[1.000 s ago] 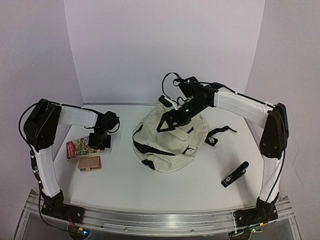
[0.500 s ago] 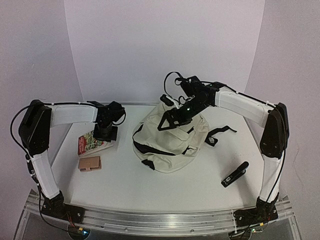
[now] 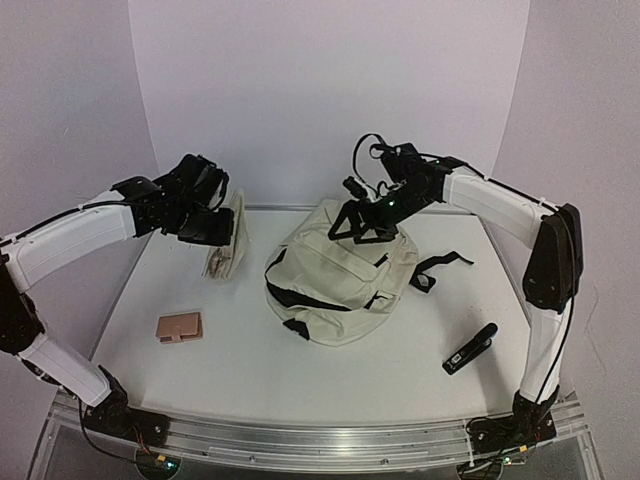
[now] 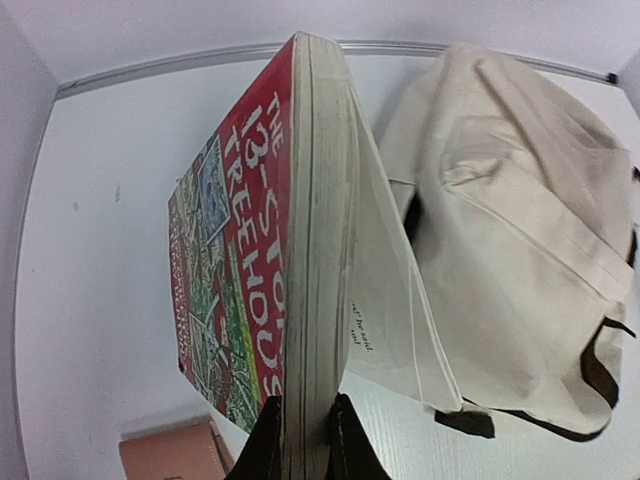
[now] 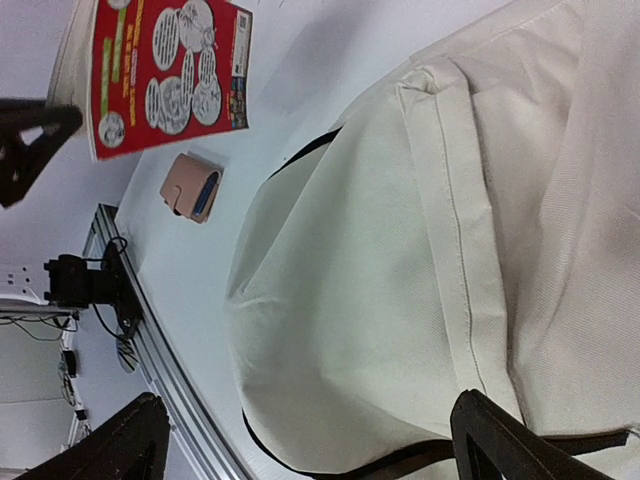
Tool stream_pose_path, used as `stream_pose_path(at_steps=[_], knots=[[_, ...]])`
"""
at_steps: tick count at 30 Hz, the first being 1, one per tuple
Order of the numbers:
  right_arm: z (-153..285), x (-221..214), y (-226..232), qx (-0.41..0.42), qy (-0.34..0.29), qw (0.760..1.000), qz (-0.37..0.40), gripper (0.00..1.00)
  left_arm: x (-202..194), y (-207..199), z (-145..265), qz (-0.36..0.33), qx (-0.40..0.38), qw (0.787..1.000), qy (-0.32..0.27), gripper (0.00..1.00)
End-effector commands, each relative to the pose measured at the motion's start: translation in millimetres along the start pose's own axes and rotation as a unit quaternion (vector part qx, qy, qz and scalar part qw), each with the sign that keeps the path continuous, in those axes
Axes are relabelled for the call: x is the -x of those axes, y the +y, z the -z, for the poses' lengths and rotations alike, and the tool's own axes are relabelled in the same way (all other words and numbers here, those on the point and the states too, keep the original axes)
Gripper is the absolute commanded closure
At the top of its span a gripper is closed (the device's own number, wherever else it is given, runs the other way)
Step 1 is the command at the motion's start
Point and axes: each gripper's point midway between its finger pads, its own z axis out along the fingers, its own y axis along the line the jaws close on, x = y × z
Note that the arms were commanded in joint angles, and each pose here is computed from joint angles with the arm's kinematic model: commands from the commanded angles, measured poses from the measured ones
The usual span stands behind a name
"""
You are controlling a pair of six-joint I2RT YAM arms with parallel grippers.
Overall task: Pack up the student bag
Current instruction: Pick up the book from the center of the board.
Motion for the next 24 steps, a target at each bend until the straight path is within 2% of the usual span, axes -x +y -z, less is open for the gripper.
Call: stream_pose_path(at_steps=[1, 5, 8, 14, 17, 24], knots=[[36.5, 17.2, 4.9, 0.041, -0.037, 0.997, -0.054, 0.02, 3.8, -67.6, 12.5, -0.082, -0.099, 0.990, -0.054, 1.00], [31.3, 3.4, -2.4, 0.063, -0.023, 0.994, -0.091, 0.02, -24.8, -119.9, 1.4, -0.161, -0.124, 0.977, -0.059, 1.00], [27.6, -5.4, -5.0, 0.068, -0.017, 0.992, -0.104, 0.02, -50.5, -149.7, -12.1, -0.225, -0.112, 0.966, -0.062, 1.00], [16.8, -19.1, -7.7, 0.093, -0.012, 0.986, -0.141, 0.02, -96.7, -207.4, -19.2, -0.348, -0.104, 0.928, -0.087, 1.00], [9.5, -25.7, -11.1, 0.101, -0.008, 0.983, -0.153, 0.02, -107.4, -222.1, -18.1, -0.391, -0.097, 0.909, -0.106, 1.00], [-7.5, -35.5, -5.1, 0.120, 0.013, 0.981, -0.151, 0.14, -120.7, -237.4, 5.7, -0.438, -0.140, 0.874, -0.158, 1.00]])
